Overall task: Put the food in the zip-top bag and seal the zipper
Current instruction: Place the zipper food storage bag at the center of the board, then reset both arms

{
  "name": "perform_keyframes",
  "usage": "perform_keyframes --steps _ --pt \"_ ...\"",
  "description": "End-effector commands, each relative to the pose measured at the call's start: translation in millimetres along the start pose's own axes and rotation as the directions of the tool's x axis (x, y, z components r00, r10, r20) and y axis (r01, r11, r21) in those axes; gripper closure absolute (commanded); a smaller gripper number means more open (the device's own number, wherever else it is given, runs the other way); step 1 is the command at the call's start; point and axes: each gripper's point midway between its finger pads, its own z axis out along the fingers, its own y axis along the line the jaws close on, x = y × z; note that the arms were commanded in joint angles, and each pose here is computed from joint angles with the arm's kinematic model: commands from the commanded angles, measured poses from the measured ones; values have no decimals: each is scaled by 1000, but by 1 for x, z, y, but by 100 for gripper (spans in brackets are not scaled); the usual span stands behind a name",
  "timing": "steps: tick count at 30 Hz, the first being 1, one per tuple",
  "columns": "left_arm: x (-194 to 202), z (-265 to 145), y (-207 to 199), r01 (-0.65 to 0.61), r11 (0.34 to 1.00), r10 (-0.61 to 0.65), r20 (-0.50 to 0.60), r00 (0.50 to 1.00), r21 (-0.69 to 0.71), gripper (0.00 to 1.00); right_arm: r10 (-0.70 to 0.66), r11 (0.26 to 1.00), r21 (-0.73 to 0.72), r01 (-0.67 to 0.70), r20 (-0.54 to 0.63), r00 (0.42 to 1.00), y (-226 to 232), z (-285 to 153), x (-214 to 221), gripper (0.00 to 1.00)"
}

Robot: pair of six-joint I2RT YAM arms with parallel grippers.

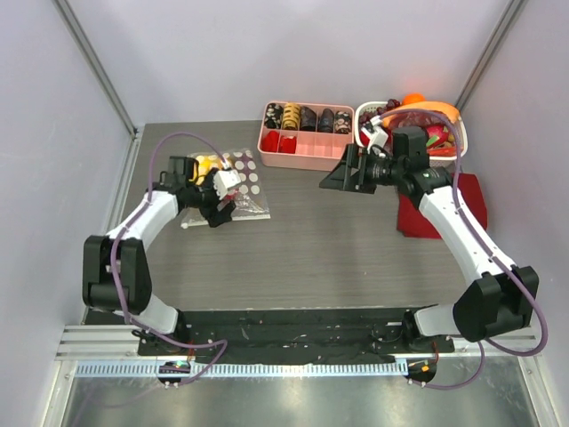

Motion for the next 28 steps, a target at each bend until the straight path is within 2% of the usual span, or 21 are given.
perform_keyframes --steps 1,3,4,7,8,12,15,18,19,23,28 --pt "-34 -42 0 188 980 -187 23 982 -72 2 -196 977 99 189 58 979 1 -29 -18 0" --pt "-62 -72 6 253 961 -248 60 967 -112 0 -258 957 156 246 62 964 -6 -41 -26 0" --pt "-64 -82 -1 299 949 -296 43 954 -99 0 -273 950 174 258 65 960 -8 -45 -28 0" --pt "-108 -128 18 445 874 -423 146 894 -196 0 -332 911 288 296 86 939 -23 -64 -35 0" --pt "-109 -134 8 539 824 -525 124 842 -176 0 -345 900 316 299 100 933 -24 -71 -37 0" --pt "-118 -157 0 685 701 -683 88 725 -198 0 -335 871 418 257 124 934 -46 -92 -37 0" --pt "-117 -166 -8 732 647 -726 120 677 -214 0 -320 859 462 219 152 935 -57 -106 -31 0" --pt "-102 -167 -21 750 617 -743 138 655 -237 0 -295 853 490 178 172 940 -67 -115 -18 0" --pt "-89 -160 -30 762 601 -762 113 637 -240 0 -283 857 488 167 174 943 -69 -115 -14 0" --pt "-62 -163 -39 745 580 -762 102 639 -330 0 -253 864 484 140 175 951 -75 -115 5 0" --pt "-54 -163 -44 740 579 -772 62 632 -342 0 -245 870 474 135 178 953 -75 -111 3 0"
